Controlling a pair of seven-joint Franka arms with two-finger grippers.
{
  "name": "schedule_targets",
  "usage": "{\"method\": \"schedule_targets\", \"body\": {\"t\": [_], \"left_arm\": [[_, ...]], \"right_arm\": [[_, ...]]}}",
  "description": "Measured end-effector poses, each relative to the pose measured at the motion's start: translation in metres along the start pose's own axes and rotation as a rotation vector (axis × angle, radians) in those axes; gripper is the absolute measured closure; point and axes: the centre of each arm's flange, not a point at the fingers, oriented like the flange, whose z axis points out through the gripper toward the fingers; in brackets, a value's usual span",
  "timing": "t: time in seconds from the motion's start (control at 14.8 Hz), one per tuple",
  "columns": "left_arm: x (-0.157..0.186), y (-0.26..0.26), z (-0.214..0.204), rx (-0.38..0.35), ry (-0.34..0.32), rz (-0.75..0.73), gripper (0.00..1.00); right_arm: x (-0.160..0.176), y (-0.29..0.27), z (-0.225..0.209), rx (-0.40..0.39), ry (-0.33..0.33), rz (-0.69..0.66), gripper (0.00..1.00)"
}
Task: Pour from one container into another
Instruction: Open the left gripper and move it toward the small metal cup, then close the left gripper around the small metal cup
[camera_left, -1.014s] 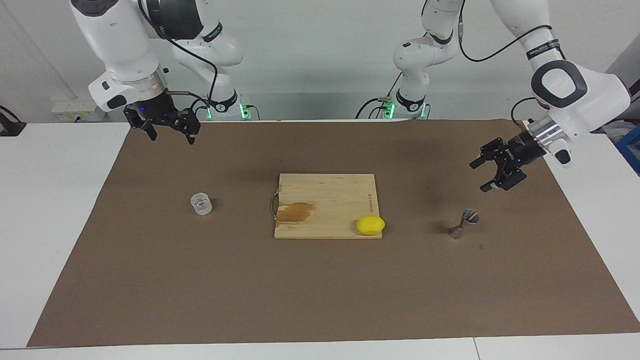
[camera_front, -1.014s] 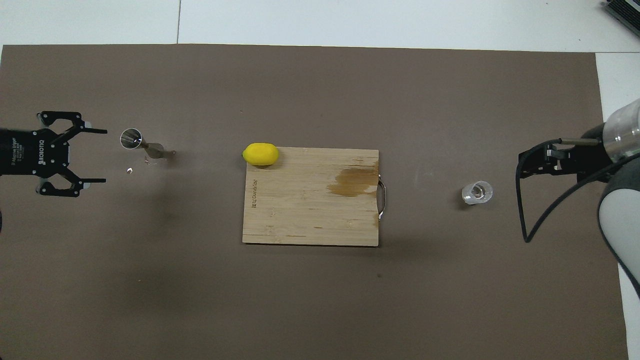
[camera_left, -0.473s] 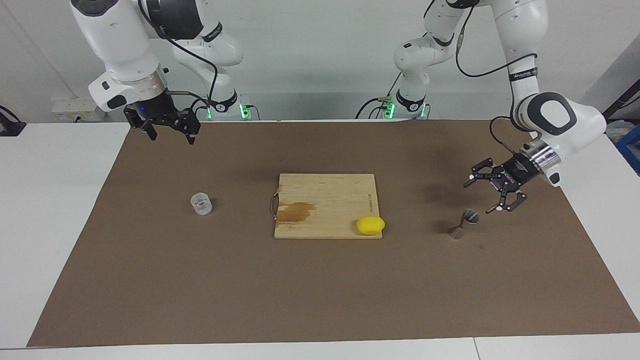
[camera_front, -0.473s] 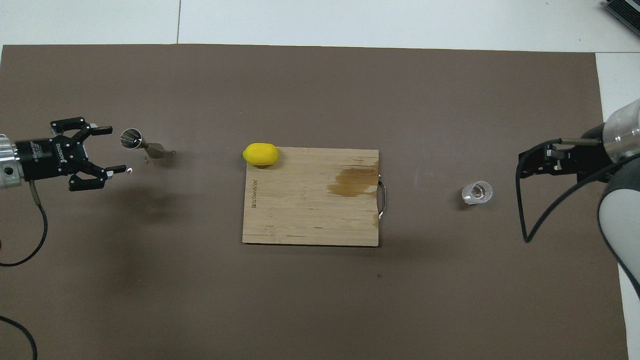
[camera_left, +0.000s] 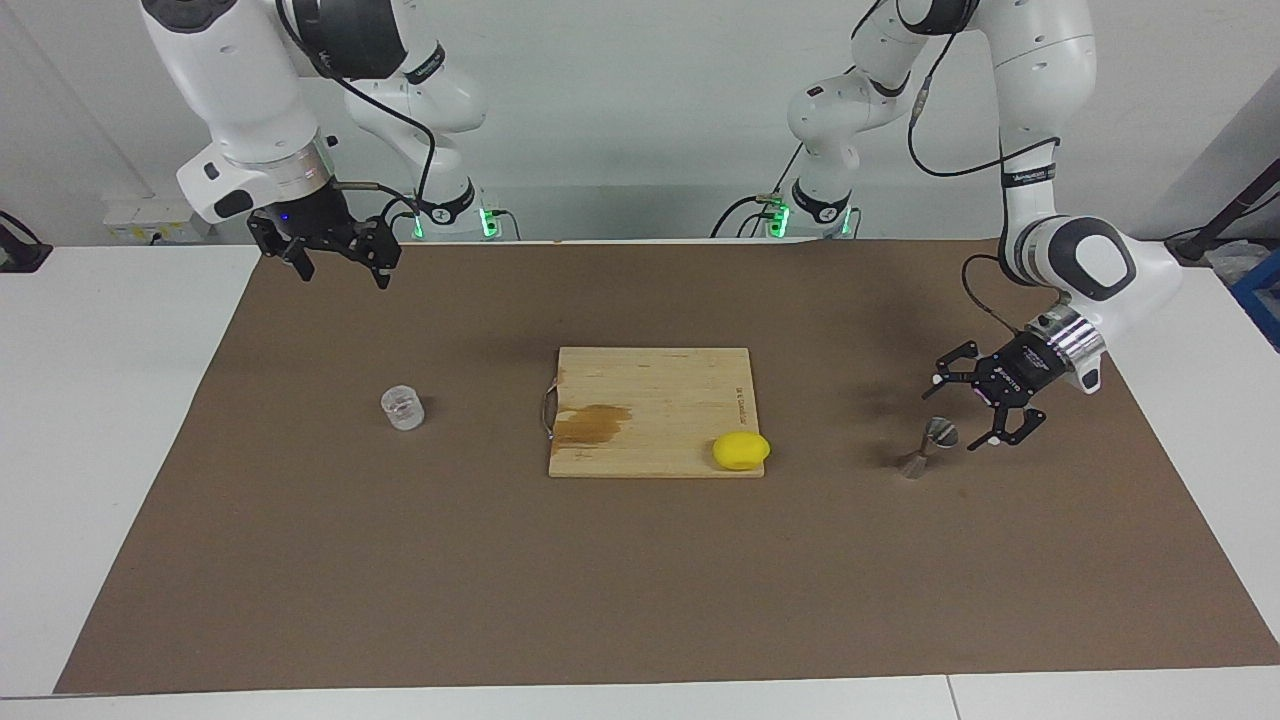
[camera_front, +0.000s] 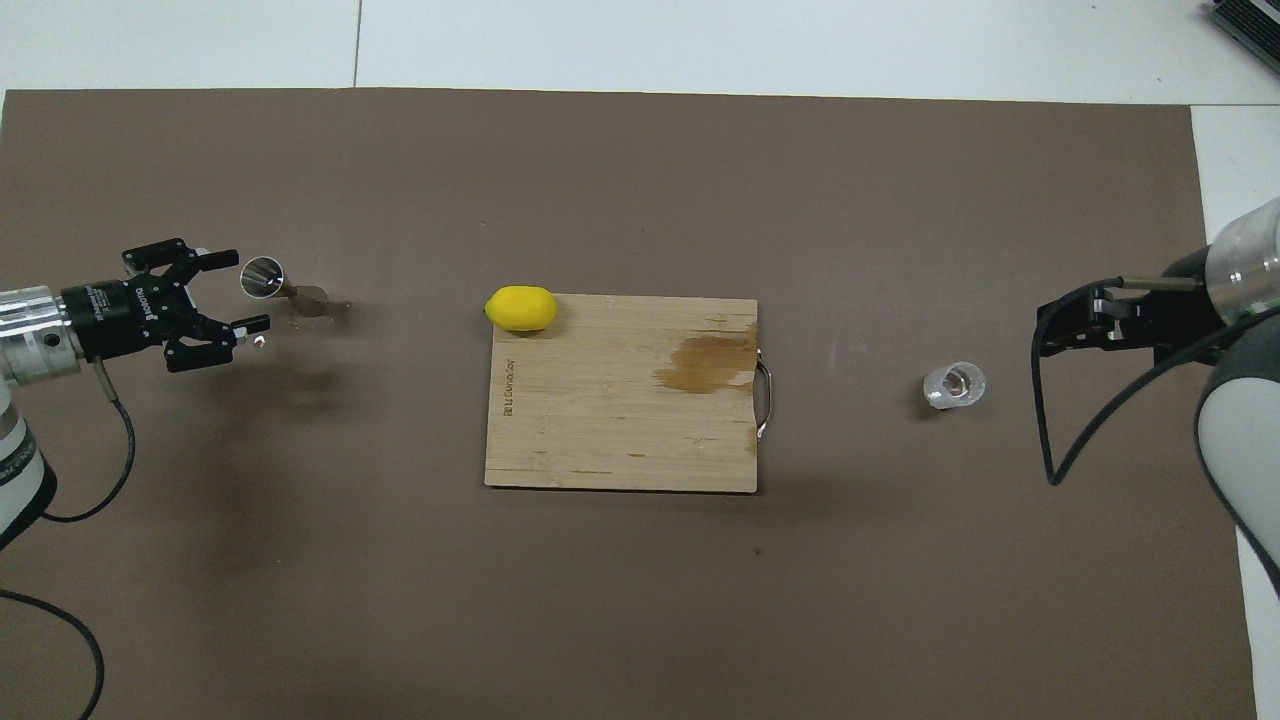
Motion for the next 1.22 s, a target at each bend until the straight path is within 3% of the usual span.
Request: {"method": "schedule_targets", "body": {"t": [0.27, 0.54, 1.15, 1.22], "left_arm": [[-0.002, -0.001, 0.005, 0.001, -0.004, 0.025, 0.03], [-0.002, -0.001, 0.008, -0.004, -0.003, 0.065, 0.16], [-0.002, 0.000, 0.013, -0.021, -0.008, 0.106, 0.27], [-0.001, 0.000, 0.013, -0.023, -0.008, 0.106, 0.33]], "right_arm": [[0.000, 0.000, 0.000, 0.000, 0.000, 0.000, 0.00], [0.000, 0.000, 0.000, 0.000, 0.000, 0.000, 0.00], [0.000, 0.000, 0.000, 0.000, 0.000, 0.000, 0.00], [0.000, 0.000, 0.000, 0.000, 0.000, 0.000, 0.00]]}}
